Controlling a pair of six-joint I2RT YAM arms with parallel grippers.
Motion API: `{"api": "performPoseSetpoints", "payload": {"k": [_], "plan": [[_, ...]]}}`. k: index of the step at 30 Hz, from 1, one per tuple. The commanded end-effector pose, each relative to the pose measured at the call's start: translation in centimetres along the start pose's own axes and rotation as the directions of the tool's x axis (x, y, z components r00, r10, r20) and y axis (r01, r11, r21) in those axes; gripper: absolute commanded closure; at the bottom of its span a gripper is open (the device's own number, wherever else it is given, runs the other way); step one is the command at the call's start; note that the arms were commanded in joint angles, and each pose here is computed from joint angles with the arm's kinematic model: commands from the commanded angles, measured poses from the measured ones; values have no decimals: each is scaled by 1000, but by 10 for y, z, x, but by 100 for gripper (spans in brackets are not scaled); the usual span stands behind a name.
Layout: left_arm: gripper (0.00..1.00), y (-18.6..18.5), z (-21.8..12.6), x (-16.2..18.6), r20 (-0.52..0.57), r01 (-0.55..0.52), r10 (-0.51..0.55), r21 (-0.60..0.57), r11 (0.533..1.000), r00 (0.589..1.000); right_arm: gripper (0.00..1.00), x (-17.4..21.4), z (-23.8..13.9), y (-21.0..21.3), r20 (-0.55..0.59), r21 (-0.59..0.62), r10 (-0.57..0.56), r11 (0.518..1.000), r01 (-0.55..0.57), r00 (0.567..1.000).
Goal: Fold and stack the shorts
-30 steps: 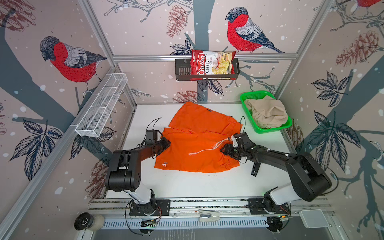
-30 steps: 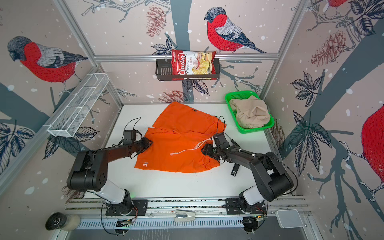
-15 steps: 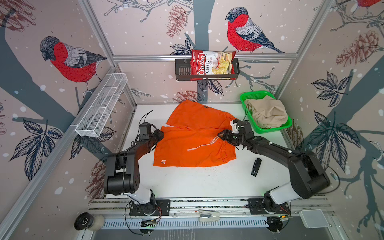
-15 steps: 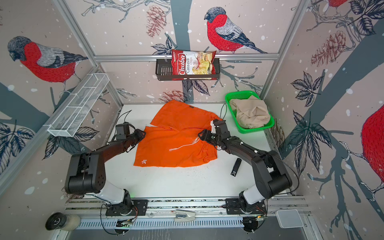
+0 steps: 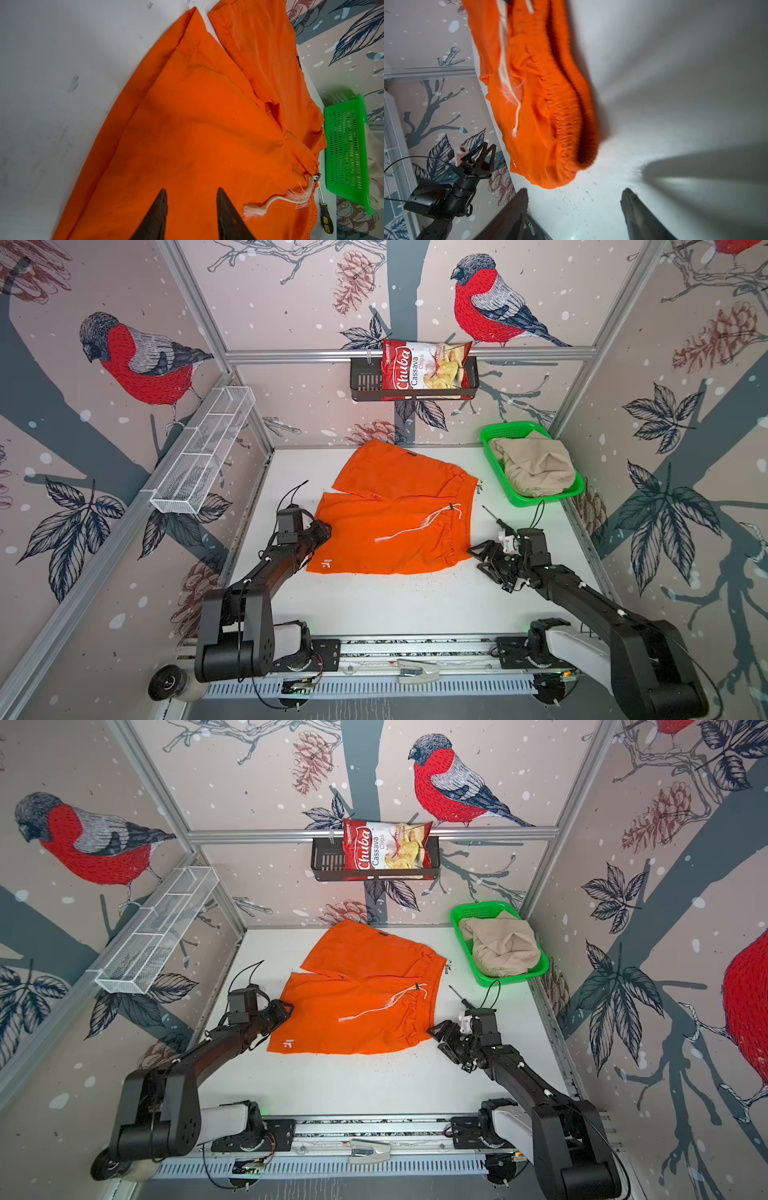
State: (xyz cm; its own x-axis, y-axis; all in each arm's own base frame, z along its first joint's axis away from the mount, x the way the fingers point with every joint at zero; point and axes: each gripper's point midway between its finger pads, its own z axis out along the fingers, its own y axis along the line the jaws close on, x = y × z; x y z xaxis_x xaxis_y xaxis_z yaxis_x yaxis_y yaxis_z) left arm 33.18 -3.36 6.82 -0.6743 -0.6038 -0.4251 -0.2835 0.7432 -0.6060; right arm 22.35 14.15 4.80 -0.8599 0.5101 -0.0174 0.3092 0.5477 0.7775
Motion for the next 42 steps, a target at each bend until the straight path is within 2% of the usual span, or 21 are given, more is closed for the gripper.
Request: {"api": "performPoseSetpoints", "payload": {"k": [1,10,19,22,25,27,37,42], "plan": [[60,-6,0,0,2,4,-4,32,999,1000,28,-4,3,11,5,-58,44,997,-43,999],[60,-5,1,3,4,7,-7,35,999,1000,32,-15,28,21,-11,-113,61,992,-62,998],[61,1,25,23,-53,54,-52,41,998,997,47,-18,58,21,-30,-119,91,988,-93,995],[61,3,32,25,-60,56,-55,28,998,997,59,-22,61,16,3,-91,96,991,-95,995],[61,9,39,24,-65,55,-55,4,998,996,77,-27,60,15,40,-83,100,992,-96,994],[61,11,46,22,-75,53,-54,-9,999,996,83,-31,58,19,59,-91,101,991,-96,993],[61,12,80,-1,-97,11,-16,-56,998,995,88,-43,63,42,155,-140,141,983,-120,978],[61,-6,88,-28,-75,-6,3,-37,999,997,88,-44,72,60,173,-180,152,976,-120,973]]}}
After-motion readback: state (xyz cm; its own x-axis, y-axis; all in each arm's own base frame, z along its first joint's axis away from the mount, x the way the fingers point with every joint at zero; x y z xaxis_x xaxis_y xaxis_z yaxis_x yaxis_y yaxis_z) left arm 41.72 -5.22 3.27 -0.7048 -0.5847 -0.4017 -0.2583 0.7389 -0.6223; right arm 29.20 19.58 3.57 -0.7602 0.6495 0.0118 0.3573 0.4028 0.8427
